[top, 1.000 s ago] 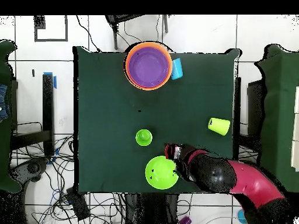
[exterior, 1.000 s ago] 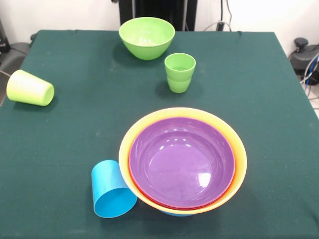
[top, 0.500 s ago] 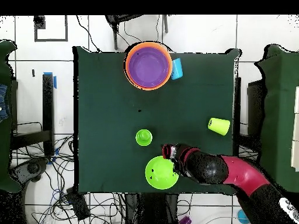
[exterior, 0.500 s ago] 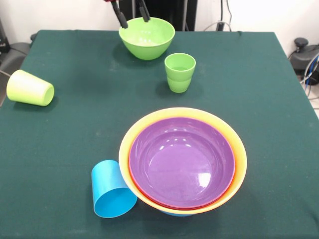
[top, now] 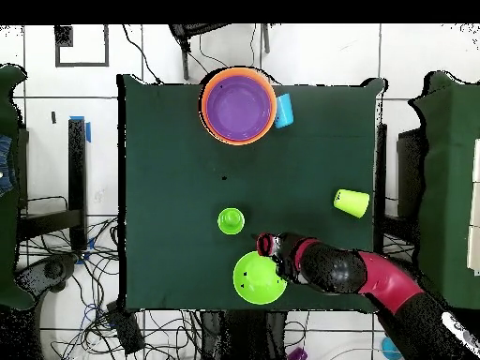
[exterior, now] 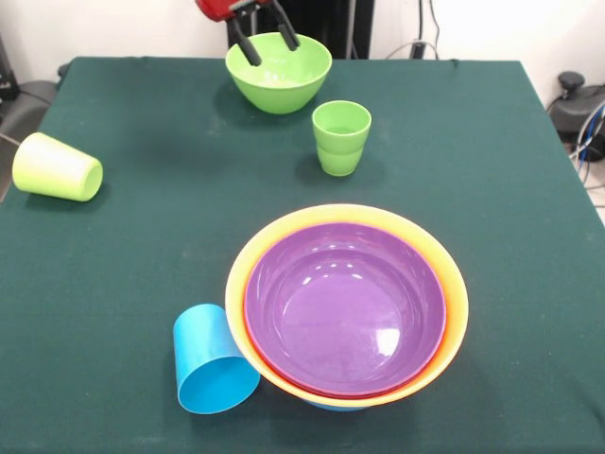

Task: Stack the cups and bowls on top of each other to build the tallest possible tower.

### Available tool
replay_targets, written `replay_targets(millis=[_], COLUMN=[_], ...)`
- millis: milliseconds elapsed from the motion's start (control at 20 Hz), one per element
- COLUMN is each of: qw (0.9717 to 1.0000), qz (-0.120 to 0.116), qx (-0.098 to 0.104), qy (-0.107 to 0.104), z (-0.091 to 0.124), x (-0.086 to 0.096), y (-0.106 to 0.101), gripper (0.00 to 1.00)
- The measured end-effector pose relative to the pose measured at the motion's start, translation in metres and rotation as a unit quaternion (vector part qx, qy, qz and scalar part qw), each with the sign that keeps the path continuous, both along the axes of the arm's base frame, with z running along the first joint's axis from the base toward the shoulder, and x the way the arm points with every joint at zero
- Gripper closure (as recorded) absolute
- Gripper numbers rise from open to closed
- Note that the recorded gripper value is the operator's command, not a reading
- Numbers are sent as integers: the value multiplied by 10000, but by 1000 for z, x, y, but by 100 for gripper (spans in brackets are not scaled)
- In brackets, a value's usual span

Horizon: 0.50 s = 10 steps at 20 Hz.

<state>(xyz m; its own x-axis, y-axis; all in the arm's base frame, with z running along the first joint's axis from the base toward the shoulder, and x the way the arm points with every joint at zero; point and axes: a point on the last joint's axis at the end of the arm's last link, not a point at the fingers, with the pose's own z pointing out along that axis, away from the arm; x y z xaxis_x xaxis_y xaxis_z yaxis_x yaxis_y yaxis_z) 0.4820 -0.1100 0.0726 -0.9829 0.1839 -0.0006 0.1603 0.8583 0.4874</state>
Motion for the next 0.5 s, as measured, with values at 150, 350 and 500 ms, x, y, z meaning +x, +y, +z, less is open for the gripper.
replay_targets(millis=[150,350,500], qw=[9993,9970,9947], qz=[-71,-75,-38], qx=[325,722,964], qy=[143,283,349], z=[-9,-11,-6], x=[-5,-10,-14], y=[0,0,-4], gripper=[0,0,0])
